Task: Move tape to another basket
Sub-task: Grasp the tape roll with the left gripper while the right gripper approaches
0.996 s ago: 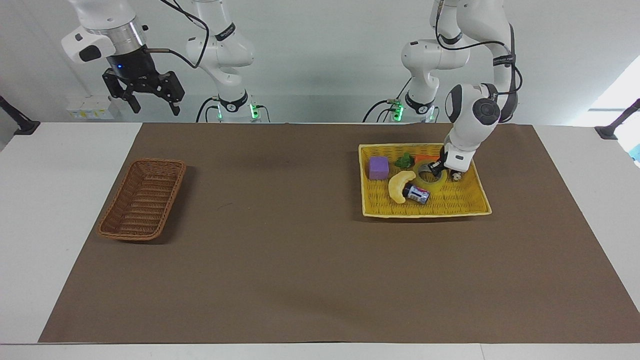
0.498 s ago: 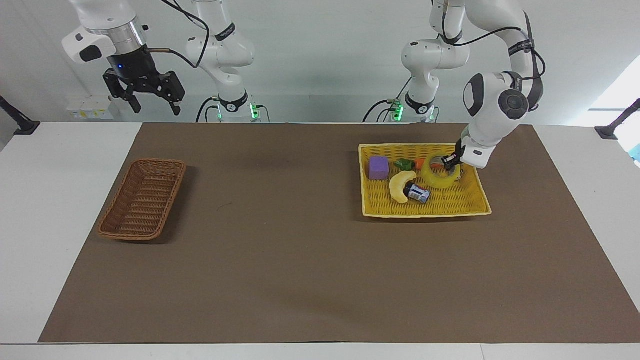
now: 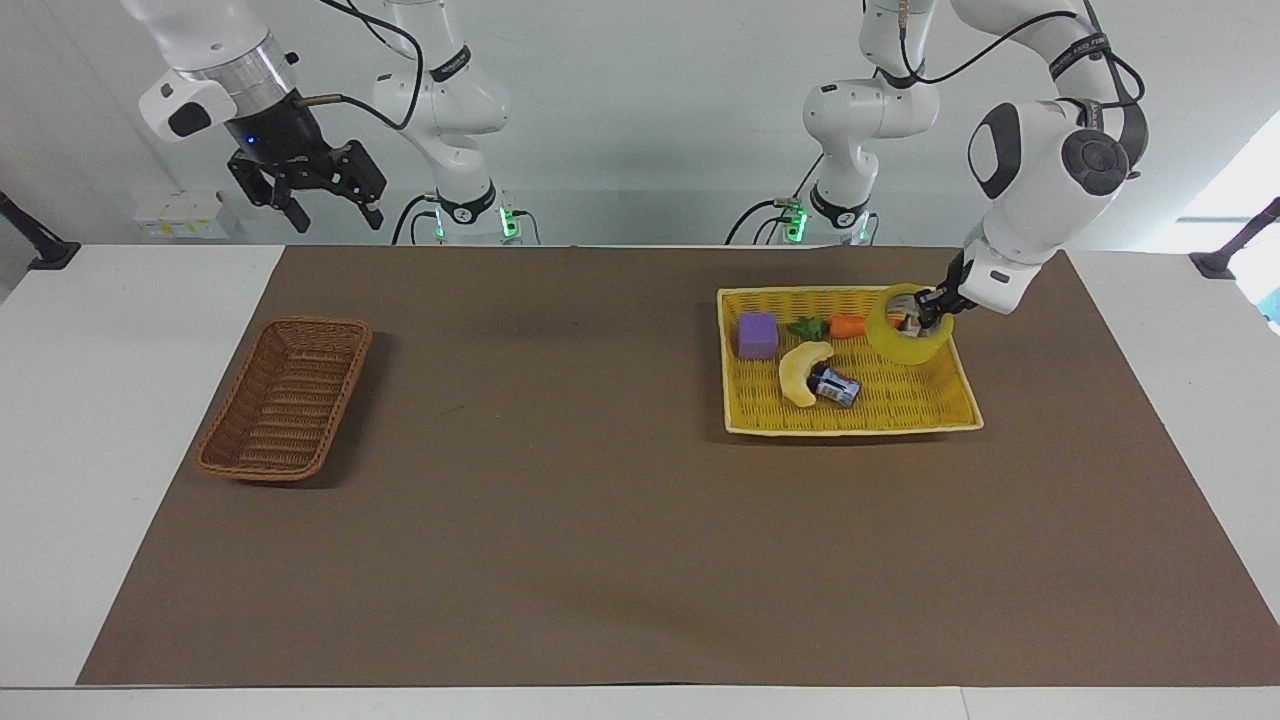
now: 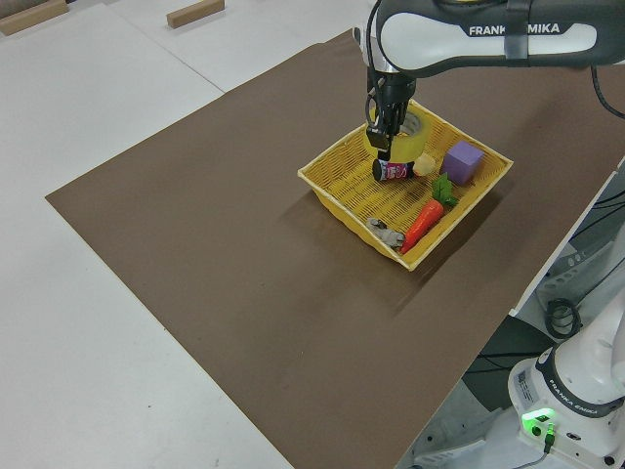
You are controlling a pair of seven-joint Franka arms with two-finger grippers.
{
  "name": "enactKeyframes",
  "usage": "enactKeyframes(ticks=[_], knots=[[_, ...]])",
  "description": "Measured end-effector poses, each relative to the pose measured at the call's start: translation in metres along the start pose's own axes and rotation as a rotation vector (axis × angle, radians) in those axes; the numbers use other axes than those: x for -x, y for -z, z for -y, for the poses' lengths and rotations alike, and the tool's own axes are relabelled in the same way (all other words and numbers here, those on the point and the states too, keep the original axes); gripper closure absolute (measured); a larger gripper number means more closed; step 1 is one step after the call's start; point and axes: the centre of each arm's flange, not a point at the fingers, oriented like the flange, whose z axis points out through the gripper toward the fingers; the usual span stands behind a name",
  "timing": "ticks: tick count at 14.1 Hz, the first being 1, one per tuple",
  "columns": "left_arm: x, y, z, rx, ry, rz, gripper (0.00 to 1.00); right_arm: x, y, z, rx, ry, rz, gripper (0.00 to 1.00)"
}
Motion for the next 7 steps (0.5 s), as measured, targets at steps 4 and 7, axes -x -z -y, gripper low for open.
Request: enactKeyframes(ticks=[4,7], knots=[[0.0,0.017,-0.023,0.177,-0.019,0.036,0.77,-0.007,-0.032,0.031,-0.107,0.034,-0.006,0.0],[0.005,0.014,-0.048,0.257,-0.037,0.069,0.77,-0.01,-0.055,0.065,-0.215,0.06,0.004,0.0]])
